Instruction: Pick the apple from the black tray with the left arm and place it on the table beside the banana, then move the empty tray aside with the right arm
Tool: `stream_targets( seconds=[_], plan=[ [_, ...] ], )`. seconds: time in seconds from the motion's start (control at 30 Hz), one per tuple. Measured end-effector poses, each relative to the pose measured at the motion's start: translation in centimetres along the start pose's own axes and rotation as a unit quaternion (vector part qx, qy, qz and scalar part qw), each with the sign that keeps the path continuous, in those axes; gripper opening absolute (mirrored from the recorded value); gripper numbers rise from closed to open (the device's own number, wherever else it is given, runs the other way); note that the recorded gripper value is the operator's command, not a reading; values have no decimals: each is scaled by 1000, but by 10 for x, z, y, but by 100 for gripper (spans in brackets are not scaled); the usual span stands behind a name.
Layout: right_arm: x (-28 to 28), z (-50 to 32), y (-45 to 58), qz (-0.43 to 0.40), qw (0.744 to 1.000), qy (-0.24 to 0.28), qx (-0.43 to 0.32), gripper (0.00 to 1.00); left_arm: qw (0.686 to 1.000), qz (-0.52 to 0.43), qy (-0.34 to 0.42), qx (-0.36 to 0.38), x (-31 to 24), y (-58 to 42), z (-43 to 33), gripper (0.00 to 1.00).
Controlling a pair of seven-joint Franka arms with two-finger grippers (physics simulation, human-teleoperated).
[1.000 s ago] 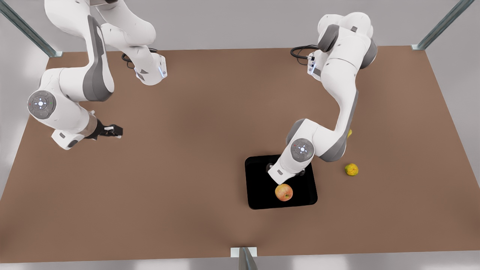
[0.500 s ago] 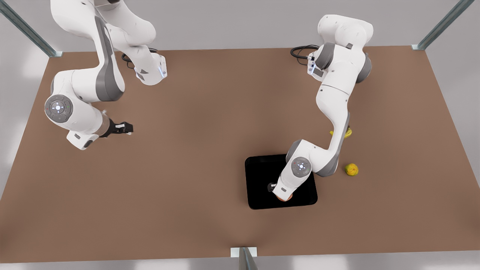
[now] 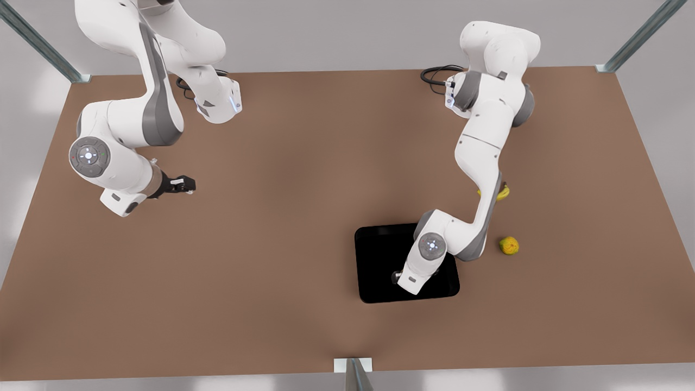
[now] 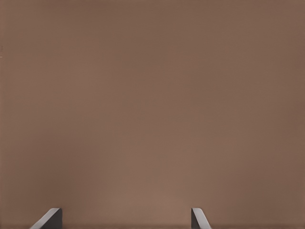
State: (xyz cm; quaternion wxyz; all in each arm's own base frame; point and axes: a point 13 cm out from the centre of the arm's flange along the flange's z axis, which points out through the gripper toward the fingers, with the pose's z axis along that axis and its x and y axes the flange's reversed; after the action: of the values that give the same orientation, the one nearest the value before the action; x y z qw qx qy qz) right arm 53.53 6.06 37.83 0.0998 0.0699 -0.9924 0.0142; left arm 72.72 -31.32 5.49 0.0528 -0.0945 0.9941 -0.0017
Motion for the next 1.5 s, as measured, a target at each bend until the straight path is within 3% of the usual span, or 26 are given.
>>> stream_targets(
  seconds=[0.2,0.27,0.5,0.67,0.73,0.83,0.93,1.07,1.1,1.27,1.3,1.37,1.43,1.5],
  plan=[
    [0,0,0,-1,1000,0,0,100,1000,-7,-9,7,-3,-2,5,100],
    [0,0,1,-1,1000,0,0,100,1000,-9,-12,8,-4,-3,5,88],
    [0,0,1,-2,1000,0,0,100,1000,-13,-17,8,-6,-5,-5,88],
    [0,0,1,-2,1000,0,0,100,1000,-10,-15,-5,-3,-7,-76,88],
    [0,0,1,-2,1000,1,0,100,999,-32,-12,-10,-24,25,-112,88],
    [-2,-3,3,-3,1000,-2,-1,100,995,-101,4,-20,-80,150,-144,88],
    [-24,-15,37,-24,1000,-19,-3,100,991,-128,34,-27,-99,246,-120,88],
    [-47,-21,122,-78,996,-34,1,100,994,-77,68,-27,-75,231,-53,90],
    [-53,-20,129,-80,996,-37,1,100,995,-67,70,-26,-73,229,-43,100],
    [-126,9,193,-89,993,-79,-22,100,997,-37,64,-22,-78,243,-34,100],
    [-143,12,208,-86,992,-92,-29,100,998,-33,57,-21,-86,248,-51,100],
    [-169,22,232,-76,990,-111,-40,100,999,-37,15,2,-114,265,-191,100],
    [-182,47,246,-61,991,-112,-45,100,999,-30,20,-9,-28,300,-309,100],
    [-191,67,261,-48,991,-114,-50,100,1000,-18,16,-4,-6,305,-355,100]
  ],
)
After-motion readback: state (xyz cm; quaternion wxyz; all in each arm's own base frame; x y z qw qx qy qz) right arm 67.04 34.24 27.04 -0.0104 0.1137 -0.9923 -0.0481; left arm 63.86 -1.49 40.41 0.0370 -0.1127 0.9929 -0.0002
